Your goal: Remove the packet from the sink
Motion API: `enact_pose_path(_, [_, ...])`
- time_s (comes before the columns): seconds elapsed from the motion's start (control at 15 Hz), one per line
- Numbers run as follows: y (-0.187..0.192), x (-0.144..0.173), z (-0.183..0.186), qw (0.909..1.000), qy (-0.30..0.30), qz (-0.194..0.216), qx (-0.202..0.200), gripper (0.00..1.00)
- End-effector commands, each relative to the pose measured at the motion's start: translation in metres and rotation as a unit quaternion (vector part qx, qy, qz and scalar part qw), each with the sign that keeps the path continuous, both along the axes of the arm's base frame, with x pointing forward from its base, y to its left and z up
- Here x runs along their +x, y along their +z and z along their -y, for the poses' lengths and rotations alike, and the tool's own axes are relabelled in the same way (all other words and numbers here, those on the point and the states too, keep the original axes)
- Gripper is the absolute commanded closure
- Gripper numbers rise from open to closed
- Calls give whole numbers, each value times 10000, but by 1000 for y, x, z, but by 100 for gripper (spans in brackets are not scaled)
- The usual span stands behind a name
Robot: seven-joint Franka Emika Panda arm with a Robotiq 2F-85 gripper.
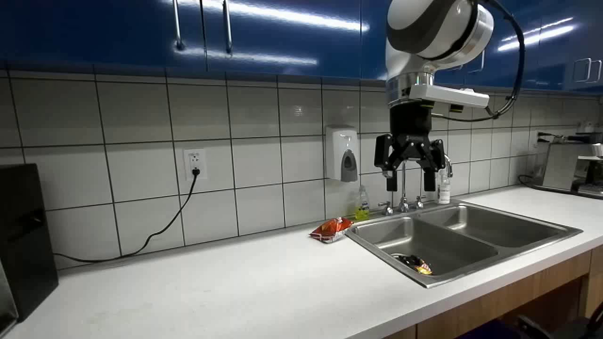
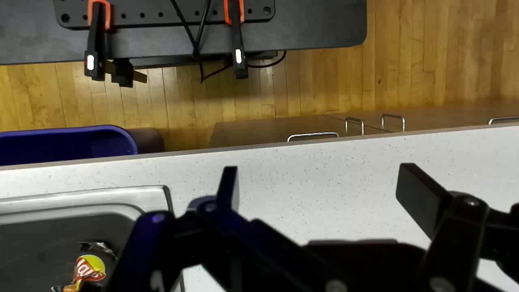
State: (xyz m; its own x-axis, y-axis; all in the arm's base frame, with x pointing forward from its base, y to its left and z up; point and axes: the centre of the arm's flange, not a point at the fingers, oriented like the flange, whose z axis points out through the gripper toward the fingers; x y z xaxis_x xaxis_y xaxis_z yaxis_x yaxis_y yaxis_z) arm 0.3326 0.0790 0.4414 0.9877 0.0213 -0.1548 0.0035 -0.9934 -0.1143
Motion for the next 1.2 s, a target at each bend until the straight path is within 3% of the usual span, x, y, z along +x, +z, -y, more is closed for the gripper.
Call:
enact_pose_path(0.0, [0, 0, 0, 10000, 0, -4, 0, 0])
enact_pose_path(0.27, [-1, 0, 0, 10000, 0, -8, -1, 0])
enact_pose_path(0.47, [-3, 3, 5, 9995, -192, 216, -100, 0])
enact_pose_path(0.73, [-8, 10, 26, 9969, -600, 487, -142, 0])
enact_pose_path(1.13, [-30, 21, 75, 9909, -1204, 545, -250, 0])
